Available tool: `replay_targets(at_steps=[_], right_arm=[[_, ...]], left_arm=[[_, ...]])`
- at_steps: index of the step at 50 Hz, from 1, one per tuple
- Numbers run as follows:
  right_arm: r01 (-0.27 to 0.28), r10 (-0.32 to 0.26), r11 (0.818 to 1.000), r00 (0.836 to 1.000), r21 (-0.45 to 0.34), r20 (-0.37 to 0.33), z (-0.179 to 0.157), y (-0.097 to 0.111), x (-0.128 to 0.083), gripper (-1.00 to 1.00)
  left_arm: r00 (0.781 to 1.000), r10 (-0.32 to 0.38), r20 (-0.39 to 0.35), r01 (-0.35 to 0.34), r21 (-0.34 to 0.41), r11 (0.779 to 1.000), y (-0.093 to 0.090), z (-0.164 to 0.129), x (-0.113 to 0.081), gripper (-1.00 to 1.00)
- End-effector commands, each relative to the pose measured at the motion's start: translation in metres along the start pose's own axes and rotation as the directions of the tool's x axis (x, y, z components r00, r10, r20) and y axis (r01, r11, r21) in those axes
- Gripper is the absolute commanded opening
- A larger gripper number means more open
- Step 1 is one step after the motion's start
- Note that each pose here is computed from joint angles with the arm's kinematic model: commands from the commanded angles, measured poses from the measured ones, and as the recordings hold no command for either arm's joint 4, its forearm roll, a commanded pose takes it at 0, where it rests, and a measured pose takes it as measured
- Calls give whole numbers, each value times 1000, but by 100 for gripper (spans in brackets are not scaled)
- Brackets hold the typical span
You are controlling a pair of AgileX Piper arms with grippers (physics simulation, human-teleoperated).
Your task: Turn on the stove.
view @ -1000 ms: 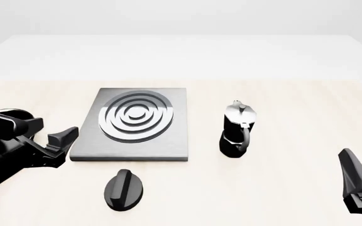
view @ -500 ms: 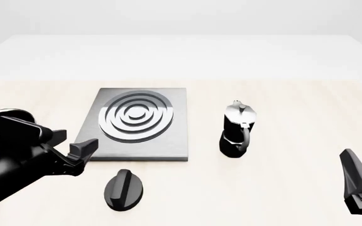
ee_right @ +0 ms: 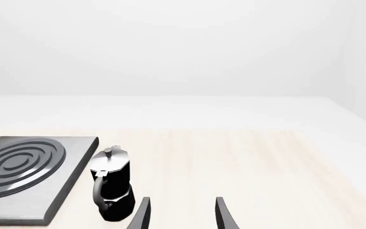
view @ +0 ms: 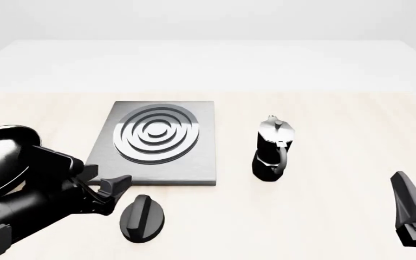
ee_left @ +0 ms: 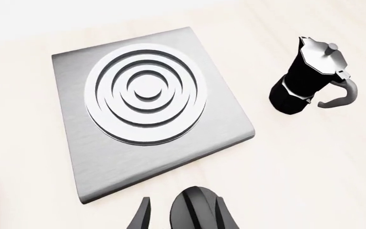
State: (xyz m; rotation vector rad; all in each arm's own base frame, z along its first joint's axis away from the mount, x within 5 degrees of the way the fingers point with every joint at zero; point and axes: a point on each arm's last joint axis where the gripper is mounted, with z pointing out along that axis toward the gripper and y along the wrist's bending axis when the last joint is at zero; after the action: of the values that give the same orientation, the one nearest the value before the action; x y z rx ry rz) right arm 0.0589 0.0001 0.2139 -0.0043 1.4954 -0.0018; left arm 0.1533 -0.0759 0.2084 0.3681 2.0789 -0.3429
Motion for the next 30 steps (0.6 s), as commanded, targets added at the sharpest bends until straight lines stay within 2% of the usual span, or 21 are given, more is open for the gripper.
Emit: replay_targets(at_steps=[1,30], right_arm=[[-2,2,1000,1000,1,1,0,0,0,100],[-4,4,1000,1000,-6,-11,4,0,0,100]], left_arm=[[1000,-8,-31,9,27,1000,-6,8,5,100],[995,-41,-90,46,56,997,-14,31,17,100]])
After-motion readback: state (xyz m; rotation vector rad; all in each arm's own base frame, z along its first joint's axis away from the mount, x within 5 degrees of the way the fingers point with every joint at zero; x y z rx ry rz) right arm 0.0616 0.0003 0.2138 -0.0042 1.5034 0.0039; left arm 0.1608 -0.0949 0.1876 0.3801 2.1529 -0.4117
